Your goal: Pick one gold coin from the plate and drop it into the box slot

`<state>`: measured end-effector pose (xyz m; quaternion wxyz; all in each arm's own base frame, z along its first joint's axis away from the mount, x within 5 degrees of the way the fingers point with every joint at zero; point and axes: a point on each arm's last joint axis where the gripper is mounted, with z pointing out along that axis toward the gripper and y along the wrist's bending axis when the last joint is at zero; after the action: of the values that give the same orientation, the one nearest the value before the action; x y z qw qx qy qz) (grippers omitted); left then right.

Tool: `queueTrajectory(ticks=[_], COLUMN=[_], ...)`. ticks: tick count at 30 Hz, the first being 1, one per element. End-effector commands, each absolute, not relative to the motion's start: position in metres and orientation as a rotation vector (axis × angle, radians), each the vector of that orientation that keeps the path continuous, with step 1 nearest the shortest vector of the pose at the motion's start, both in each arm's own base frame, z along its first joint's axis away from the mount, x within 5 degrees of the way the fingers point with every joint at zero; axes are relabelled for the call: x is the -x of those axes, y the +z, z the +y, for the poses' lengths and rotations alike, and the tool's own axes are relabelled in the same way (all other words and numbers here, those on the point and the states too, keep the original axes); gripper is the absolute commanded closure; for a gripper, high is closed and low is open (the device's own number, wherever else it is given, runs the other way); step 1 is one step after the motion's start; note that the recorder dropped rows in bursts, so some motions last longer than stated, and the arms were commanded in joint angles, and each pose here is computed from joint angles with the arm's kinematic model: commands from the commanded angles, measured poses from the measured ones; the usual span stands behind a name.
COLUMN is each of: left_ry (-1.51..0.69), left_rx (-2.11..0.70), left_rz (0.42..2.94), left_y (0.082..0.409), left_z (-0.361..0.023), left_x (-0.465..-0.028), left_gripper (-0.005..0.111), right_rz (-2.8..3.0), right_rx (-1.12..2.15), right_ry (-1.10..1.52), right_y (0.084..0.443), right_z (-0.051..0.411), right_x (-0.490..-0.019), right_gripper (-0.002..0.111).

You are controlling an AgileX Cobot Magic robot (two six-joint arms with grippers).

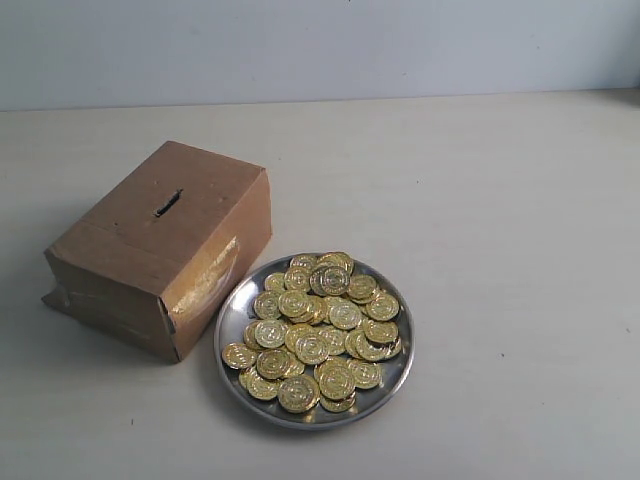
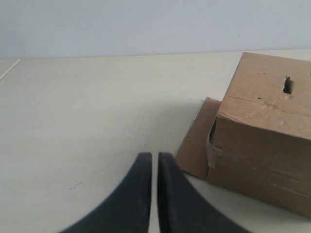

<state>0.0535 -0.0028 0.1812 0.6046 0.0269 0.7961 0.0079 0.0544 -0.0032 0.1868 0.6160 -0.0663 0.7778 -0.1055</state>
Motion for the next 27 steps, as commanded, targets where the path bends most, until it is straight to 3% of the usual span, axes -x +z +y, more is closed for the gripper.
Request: queueTrajectory(ticks=[1, 12, 27], left_ry=[0.006, 0.002, 0.002], left_rx=[-0.048, -0.043, -0.043], left_rz=[1.835, 1.833, 1.833], left_y=[0.1815, 0.1816, 0.1816], left_z=[-0.003, -0.003, -0.003], left_x=[-0.0533, -0.0533, -0.0533], left_gripper=[0.107, 0.107, 0.107], right_rz=[1.777, 1.79, 1.79], right_rx=[0.154, -0.055, -0.054], right_ry=[-0.244, -0.072, -0.073], right_y=[0.1866, 0.1855, 0.1855], right_z=[-0.0032, -0.003, -0.003], right_x=[-0.0545, -0.0542, -0.0542], right_gripper=[0.108, 0.108, 0.108])
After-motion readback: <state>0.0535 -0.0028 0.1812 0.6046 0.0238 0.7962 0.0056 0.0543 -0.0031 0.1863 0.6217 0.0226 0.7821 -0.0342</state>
